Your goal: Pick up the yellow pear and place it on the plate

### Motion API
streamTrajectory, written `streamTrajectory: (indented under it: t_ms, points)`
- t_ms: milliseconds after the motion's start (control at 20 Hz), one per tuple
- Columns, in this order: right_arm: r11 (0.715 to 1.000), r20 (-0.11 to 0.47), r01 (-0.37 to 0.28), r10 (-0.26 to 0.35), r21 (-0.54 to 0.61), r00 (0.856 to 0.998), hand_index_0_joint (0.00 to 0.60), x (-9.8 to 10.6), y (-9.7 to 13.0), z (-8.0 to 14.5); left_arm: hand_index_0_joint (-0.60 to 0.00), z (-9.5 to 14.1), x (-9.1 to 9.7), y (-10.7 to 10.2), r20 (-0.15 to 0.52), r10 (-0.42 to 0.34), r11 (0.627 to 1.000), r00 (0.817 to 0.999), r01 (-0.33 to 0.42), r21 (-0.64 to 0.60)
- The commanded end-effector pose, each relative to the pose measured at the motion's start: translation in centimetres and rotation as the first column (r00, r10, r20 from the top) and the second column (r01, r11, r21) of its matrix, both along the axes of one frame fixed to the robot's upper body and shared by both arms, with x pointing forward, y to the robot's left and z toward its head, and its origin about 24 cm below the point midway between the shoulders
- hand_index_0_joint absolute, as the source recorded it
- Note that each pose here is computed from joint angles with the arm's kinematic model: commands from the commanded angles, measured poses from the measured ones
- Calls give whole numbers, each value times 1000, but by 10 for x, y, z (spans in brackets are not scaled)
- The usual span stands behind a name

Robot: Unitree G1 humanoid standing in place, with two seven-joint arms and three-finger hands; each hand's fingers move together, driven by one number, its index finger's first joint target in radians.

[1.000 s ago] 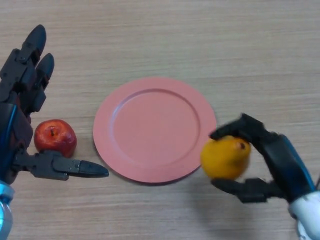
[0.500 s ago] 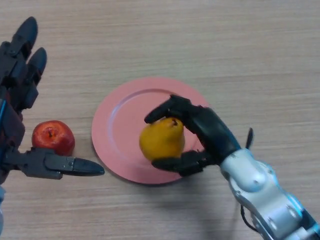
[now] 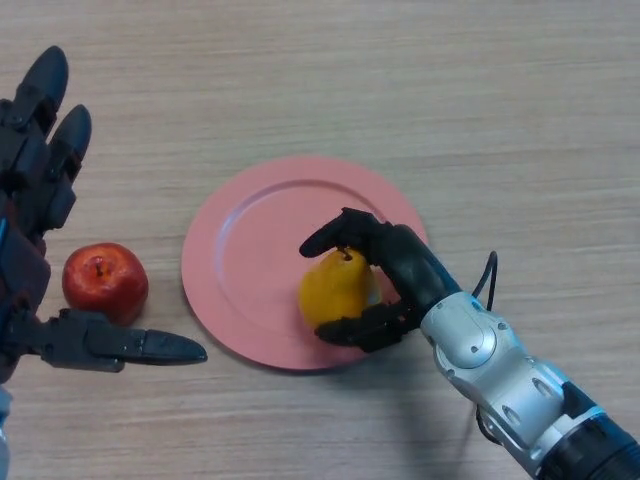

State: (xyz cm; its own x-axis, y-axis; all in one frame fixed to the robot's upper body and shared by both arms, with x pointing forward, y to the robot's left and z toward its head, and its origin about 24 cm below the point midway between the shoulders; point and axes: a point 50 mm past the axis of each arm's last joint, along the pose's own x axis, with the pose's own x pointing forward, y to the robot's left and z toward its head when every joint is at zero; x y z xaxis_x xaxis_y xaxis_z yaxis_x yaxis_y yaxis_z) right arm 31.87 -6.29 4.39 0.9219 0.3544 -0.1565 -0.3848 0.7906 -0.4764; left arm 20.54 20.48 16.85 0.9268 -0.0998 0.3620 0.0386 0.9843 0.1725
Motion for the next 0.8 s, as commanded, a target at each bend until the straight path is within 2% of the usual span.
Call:
streamTrajectory:
  t_ms: [50,200,250,300,350,500,700,800]
  points:
    - [990,279,-52,14,130,960,0,12,4,68,0,27,-14,5,194,11,999,981,-21,47]
    - [975,320,-46,-27,217,947,0,7,-7,93,0,28,-14,5,196,14,999,980,-24,48]
    - [966,371,-52,-47,252,927,0,1,-14,109,0,28,-14,5,198,14,999,980,-23,45]
    - [967,391,-58,-45,248,919,0,-1,-17,116,0,28,-13,4,199,12,998,980,-23,50]
    - [968,434,-76,-36,238,900,0,-9,-24,124,0,28,-13,4,200,11,998,980,-22,53]
    - [964,484,-78,-57,254,873,0,-33,-47,137,0,26,-11,2,194,0,999,981,-9,45]
    - [955,495,-75,-81,288,865,0,-68,-68,138,0,23,-7,-3,188,-10,999,982,3,38]
    - [939,465,-65,-106,338,879,0,-84,-76,138,0,20,-5,-6,171,-21,999,985,12,49]
